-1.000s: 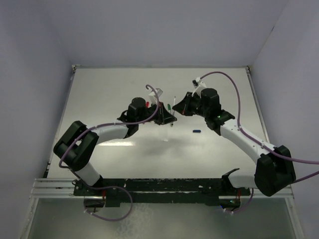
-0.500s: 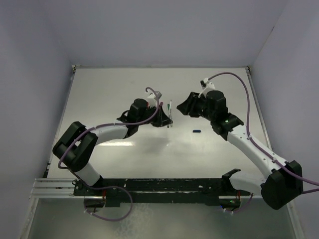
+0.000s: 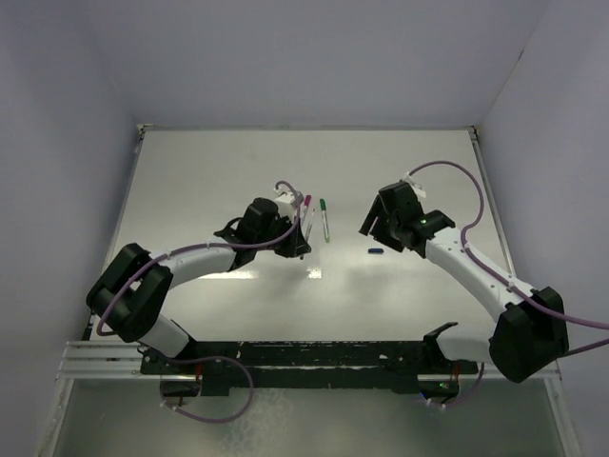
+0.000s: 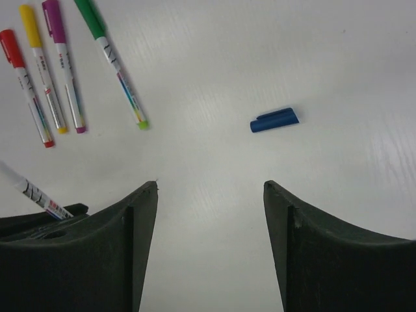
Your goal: Insert the pens into the pen caps
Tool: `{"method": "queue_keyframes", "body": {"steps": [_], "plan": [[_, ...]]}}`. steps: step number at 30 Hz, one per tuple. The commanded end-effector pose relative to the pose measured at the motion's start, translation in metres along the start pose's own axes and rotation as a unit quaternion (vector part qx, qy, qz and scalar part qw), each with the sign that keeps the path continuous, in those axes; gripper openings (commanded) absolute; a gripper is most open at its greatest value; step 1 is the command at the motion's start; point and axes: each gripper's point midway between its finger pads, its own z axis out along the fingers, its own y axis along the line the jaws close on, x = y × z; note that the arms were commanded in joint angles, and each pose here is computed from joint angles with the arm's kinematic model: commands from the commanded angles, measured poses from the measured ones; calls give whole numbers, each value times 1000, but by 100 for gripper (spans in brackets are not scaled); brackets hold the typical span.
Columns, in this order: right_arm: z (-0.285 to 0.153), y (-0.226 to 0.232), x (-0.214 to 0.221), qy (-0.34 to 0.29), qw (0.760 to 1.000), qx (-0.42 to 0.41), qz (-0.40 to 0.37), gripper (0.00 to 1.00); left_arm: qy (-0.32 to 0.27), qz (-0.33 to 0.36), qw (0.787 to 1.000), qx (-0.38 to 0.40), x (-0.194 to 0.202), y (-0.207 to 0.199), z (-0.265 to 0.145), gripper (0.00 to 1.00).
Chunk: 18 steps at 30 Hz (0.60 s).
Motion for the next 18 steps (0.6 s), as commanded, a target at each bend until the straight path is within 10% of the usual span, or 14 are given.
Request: {"method": "queue_keyframes", "body": {"steps": [1, 18], "plan": [[1, -28, 4, -4, 997, 61, 51, 69, -19, 36, 999, 4, -9, -6, -11, 0], [45, -26, 16, 28, 984, 50, 169, 56, -12, 49, 998, 33, -8, -14, -9, 0]]}}
